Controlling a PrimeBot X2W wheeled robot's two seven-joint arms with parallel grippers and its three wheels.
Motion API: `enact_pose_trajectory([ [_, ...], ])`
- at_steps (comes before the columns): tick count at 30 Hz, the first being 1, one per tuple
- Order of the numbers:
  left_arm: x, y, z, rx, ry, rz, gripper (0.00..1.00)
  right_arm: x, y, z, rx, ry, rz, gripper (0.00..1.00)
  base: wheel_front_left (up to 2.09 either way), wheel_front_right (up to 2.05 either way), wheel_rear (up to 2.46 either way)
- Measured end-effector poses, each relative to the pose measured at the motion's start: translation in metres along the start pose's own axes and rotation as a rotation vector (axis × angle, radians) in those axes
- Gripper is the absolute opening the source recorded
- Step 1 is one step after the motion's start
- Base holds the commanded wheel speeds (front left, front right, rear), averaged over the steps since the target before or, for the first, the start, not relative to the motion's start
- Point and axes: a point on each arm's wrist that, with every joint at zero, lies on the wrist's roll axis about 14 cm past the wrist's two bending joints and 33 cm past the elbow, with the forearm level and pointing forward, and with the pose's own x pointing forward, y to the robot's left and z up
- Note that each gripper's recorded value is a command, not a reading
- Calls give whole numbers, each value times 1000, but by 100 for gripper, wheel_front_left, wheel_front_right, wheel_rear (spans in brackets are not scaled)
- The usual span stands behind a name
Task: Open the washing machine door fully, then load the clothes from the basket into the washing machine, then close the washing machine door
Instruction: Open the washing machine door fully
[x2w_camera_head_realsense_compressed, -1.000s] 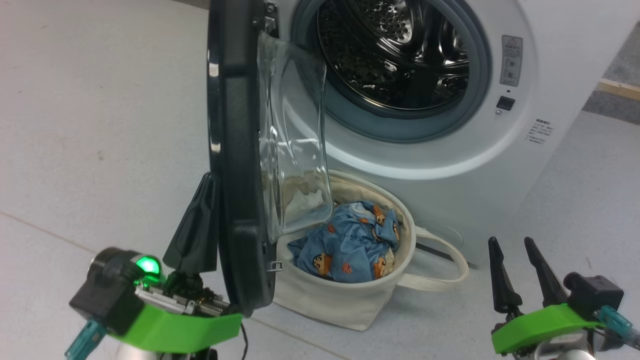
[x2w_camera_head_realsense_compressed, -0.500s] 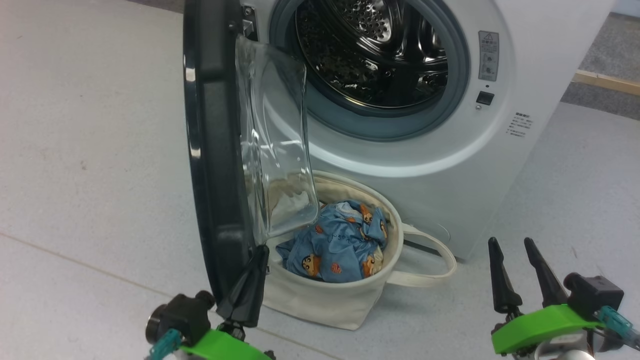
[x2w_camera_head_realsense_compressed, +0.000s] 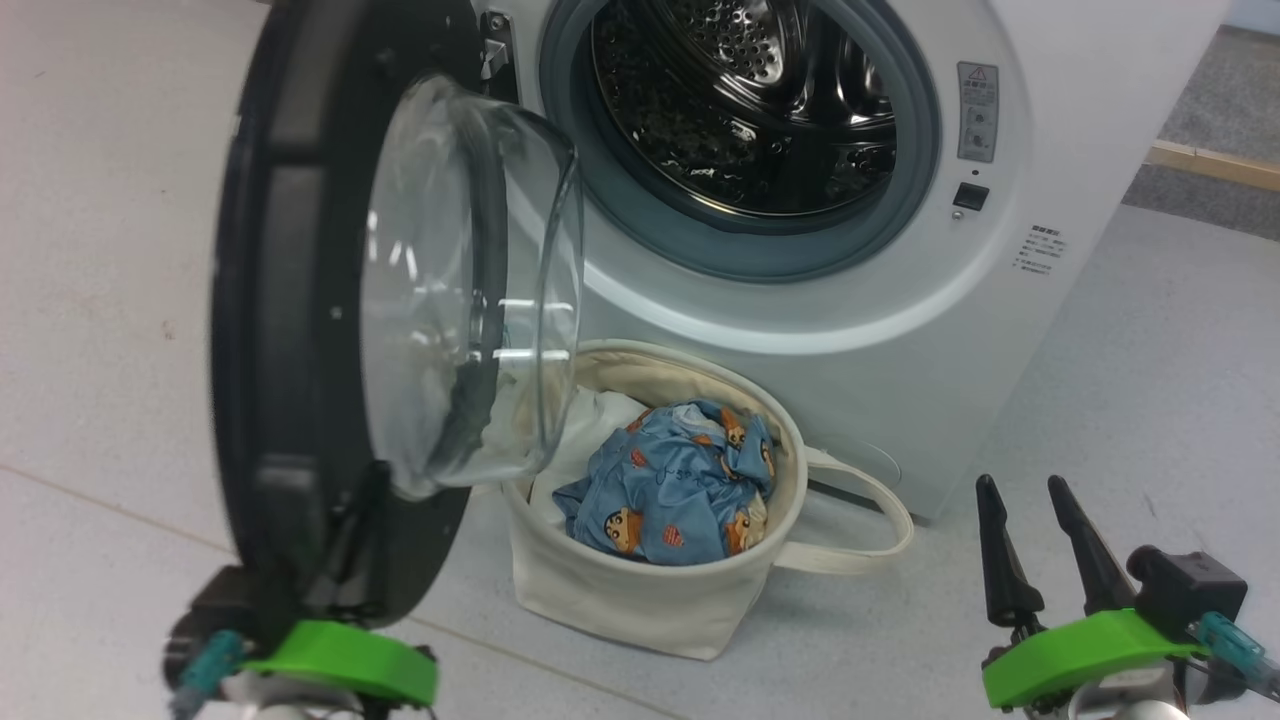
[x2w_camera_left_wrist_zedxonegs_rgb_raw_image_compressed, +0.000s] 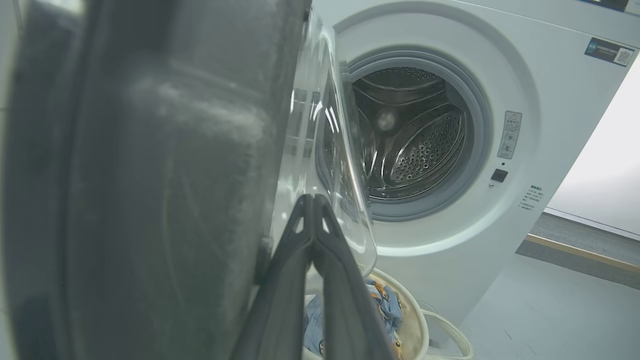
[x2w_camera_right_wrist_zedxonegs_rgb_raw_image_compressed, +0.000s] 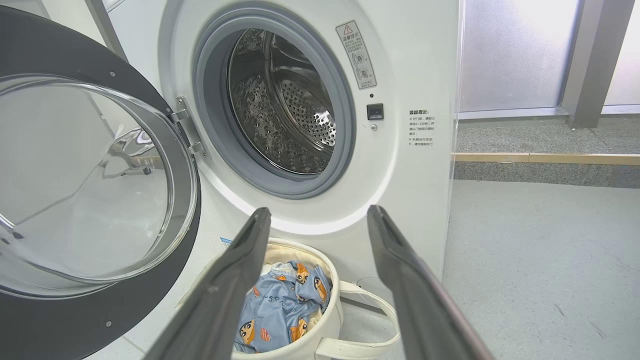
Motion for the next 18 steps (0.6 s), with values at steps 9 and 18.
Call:
enact_pose_trajectory([
  [9,-5,65,11,43,-17,170,0,2,0,-1,4,2,2,100,0,0,0],
  [18,7,127,21,83,-1,268,0,-3,-7,-2,10,2,-25,100,0,0,0],
])
